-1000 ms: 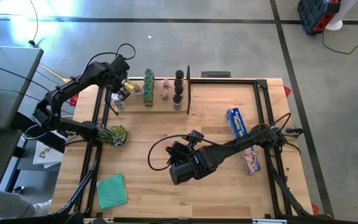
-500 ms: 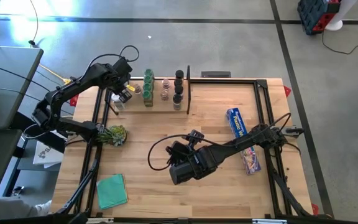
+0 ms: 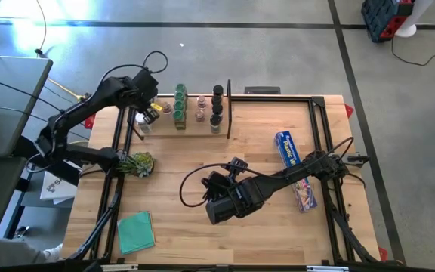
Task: Shelf spices
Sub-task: Adjust the white lid seasoning bottles on the shelf
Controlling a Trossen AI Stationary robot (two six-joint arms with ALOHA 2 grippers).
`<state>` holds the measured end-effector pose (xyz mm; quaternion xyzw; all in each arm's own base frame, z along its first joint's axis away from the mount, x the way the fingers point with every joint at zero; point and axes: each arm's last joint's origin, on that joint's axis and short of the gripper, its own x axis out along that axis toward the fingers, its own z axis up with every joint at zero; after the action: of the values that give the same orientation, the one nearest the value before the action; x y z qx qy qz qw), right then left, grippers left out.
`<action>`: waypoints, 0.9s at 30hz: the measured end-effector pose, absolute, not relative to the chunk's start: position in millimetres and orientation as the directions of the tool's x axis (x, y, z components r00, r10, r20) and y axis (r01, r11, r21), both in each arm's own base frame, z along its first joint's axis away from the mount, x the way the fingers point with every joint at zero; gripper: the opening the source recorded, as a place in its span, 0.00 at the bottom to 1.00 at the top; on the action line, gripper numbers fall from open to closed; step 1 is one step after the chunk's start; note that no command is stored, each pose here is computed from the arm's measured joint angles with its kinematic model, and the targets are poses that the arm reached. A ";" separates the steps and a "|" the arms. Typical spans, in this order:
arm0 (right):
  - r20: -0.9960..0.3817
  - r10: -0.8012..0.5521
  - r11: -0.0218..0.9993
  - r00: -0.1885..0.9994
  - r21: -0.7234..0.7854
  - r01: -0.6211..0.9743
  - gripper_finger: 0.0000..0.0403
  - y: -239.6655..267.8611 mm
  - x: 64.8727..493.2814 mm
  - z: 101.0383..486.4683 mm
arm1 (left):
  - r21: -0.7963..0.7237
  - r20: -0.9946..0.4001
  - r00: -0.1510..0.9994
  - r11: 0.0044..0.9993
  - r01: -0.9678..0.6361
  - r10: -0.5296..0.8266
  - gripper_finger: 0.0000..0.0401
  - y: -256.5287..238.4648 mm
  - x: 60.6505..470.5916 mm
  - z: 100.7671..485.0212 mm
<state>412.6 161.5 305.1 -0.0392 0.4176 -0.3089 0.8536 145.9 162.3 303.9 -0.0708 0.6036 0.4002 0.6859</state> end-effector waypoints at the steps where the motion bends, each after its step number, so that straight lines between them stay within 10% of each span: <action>1: -0.689 -0.560 0.806 0.460 -0.325 0.495 0.81 161.3 412.7 305.1 | 0.372 -0.882 -0.015 0.676 -0.636 0.472 0.00 158.5 146.4 310.4; 15: -0.683 -0.543 0.831 0.488 -0.353 0.430 0.81 162.9 428.4 291.2 | 0.111 -0.730 0.474 0.769 -0.629 0.493 0.00 60.8 114.4 365.1; 27: -0.687 -0.436 0.897 0.582 -0.281 0.341 0.81 165.9 448.3 287.0 | 0.311 -0.727 0.136 0.499 -0.809 0.673 0.00 85.9 120.4 341.5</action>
<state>448.3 165.9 287.0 -0.0592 0.4015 -0.2191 0.8873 120.4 85.9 341.5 -0.0784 0.4330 0.4944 0.7496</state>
